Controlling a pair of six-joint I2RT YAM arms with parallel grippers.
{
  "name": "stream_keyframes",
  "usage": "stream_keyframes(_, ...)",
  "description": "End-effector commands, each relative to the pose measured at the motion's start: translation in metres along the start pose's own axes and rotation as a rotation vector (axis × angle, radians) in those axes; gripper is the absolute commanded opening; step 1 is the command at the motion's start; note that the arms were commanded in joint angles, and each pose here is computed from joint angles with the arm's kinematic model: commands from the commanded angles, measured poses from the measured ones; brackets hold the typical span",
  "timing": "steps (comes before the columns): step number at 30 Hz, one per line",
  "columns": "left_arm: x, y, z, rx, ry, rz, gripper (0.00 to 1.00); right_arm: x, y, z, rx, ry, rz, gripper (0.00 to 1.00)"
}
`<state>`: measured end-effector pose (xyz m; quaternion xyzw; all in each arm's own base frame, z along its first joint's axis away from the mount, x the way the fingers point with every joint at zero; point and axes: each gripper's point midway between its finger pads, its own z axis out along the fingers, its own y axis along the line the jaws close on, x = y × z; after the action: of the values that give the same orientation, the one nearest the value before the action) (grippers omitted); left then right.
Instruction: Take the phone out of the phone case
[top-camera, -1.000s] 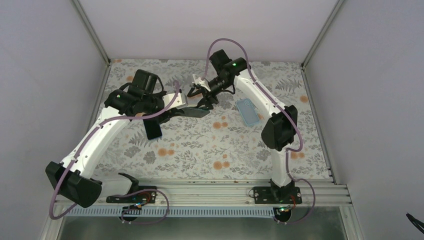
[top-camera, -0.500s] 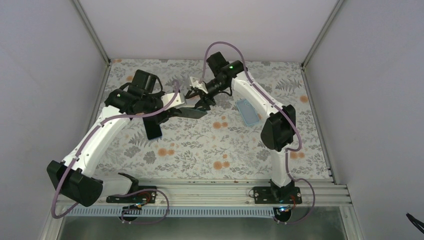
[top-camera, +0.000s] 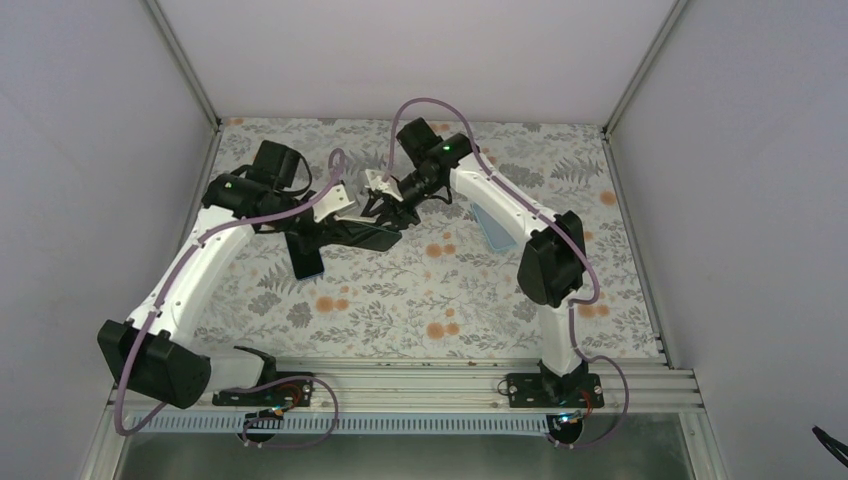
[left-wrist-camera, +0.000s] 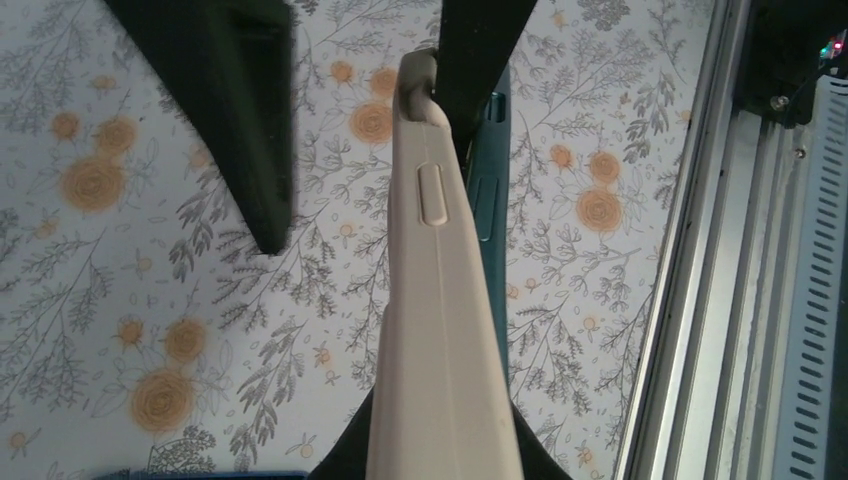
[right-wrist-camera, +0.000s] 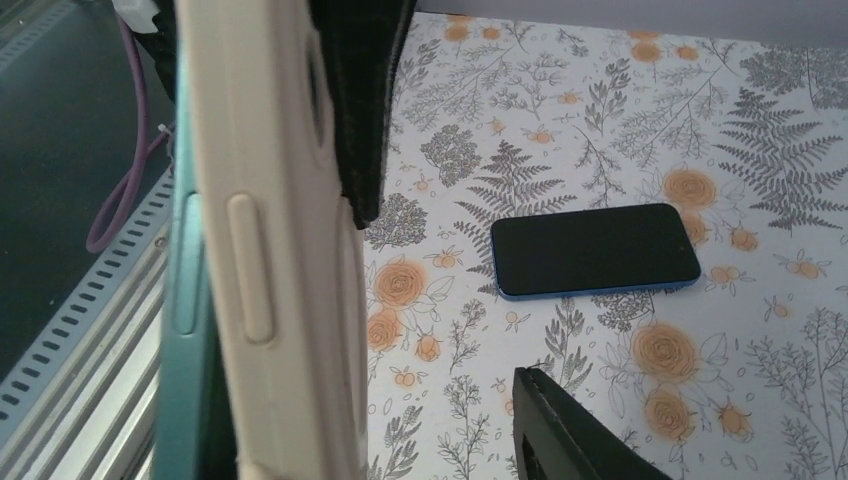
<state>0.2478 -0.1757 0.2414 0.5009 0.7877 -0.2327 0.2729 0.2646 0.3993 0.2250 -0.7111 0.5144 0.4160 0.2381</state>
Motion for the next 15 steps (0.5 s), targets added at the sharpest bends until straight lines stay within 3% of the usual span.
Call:
stream_keyframes(1, -0.160, 0.133, -0.105, -0.656, -0.605, 0.242, 0.02, -0.091, 0.144, 0.027, -0.418, -0.189, 0.025, 0.33)
stream_keyframes(4, -0.157, 0.133, -0.105, -0.659, -0.592, 0.254, 0.02, -0.092, 0.143, 0.025, -0.406, -0.184, 0.027, 0.16)
stream_keyframes(8, -0.155, 0.134, -0.105, -0.659, -0.573, 0.262, 0.03, -0.089, 0.139, 0.022, -0.382, -0.170, 0.028, 0.14)
stream_keyframes(10, -0.154, 0.133, -0.103, -0.650, -0.558, 0.267, 0.03, -0.088, 0.136, 0.019, -0.366, -0.168, 0.032, 0.07)
stream_keyframes(15, -0.150, 0.131, -0.101, -0.646, -0.525, 0.286, 0.18, -0.088, 0.119, 0.002, -0.311, -0.195, 0.062, 0.03)
